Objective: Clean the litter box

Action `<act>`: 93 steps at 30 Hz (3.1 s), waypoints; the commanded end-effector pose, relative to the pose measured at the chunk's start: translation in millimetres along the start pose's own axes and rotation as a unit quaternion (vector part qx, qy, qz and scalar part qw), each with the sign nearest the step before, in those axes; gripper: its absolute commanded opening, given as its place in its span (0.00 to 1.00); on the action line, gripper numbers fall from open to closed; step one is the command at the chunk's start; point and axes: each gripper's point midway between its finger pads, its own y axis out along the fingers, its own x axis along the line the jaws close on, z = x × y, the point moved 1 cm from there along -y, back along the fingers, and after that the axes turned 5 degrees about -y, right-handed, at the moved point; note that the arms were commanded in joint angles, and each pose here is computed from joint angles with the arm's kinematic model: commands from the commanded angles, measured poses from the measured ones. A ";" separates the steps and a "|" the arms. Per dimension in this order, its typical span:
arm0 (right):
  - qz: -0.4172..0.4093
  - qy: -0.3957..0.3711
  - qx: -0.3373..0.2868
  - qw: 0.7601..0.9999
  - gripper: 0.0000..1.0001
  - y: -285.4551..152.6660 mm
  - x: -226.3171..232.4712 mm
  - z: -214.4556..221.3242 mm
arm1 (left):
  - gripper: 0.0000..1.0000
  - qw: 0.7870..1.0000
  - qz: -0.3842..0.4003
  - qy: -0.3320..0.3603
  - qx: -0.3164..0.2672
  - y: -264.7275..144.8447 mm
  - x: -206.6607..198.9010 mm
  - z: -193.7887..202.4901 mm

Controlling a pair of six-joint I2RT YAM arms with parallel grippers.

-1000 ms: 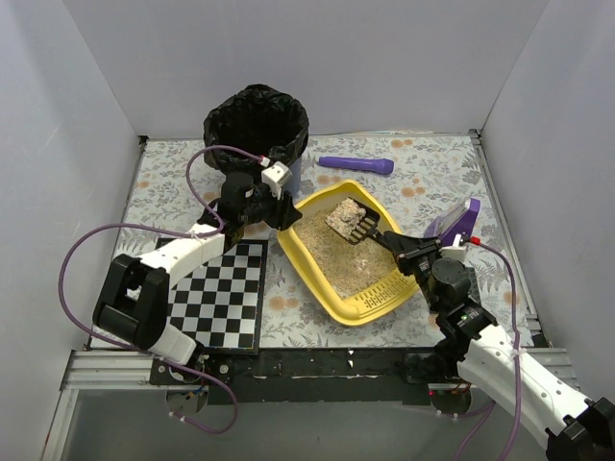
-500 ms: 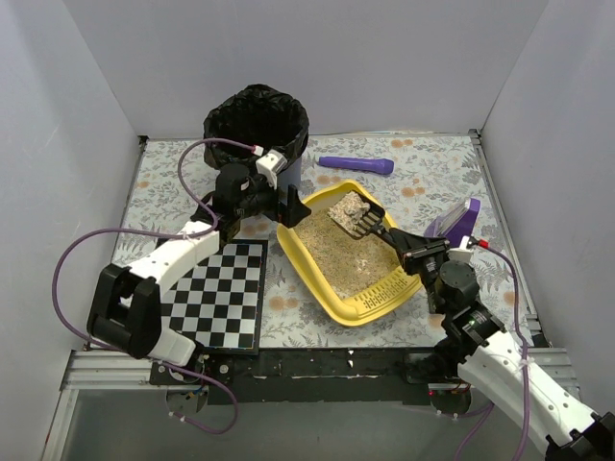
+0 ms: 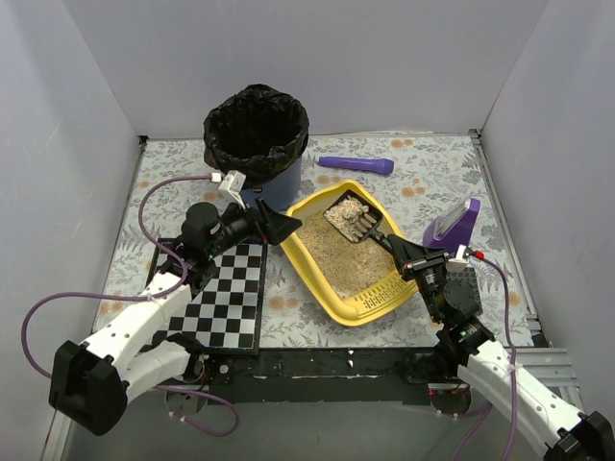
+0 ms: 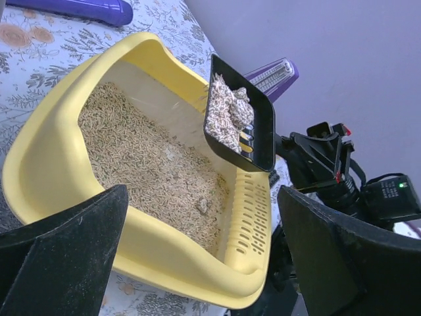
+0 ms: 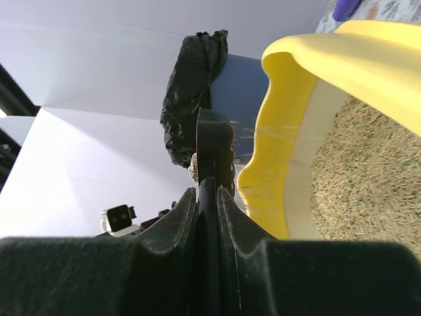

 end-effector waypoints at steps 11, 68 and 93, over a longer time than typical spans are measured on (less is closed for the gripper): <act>-0.155 0.083 0.012 0.984 0.01 -14.6 49.6 -0.9 | 0.98 0.999 -0.018 -0.050 0.011 -26.9 -8.1 13.6; 0.209 0.297 0.036 0.931 0.01 -10.7 -73.4 29.6 | 0.98 0.994 -0.074 -0.076 0.027 -15.9 19.2 23.6; -0.076 -0.176 0.048 0.980 0.01 26.1 43.9 22.2 | 0.98 0.993 -0.079 -0.078 0.043 -12.4 25.4 31.3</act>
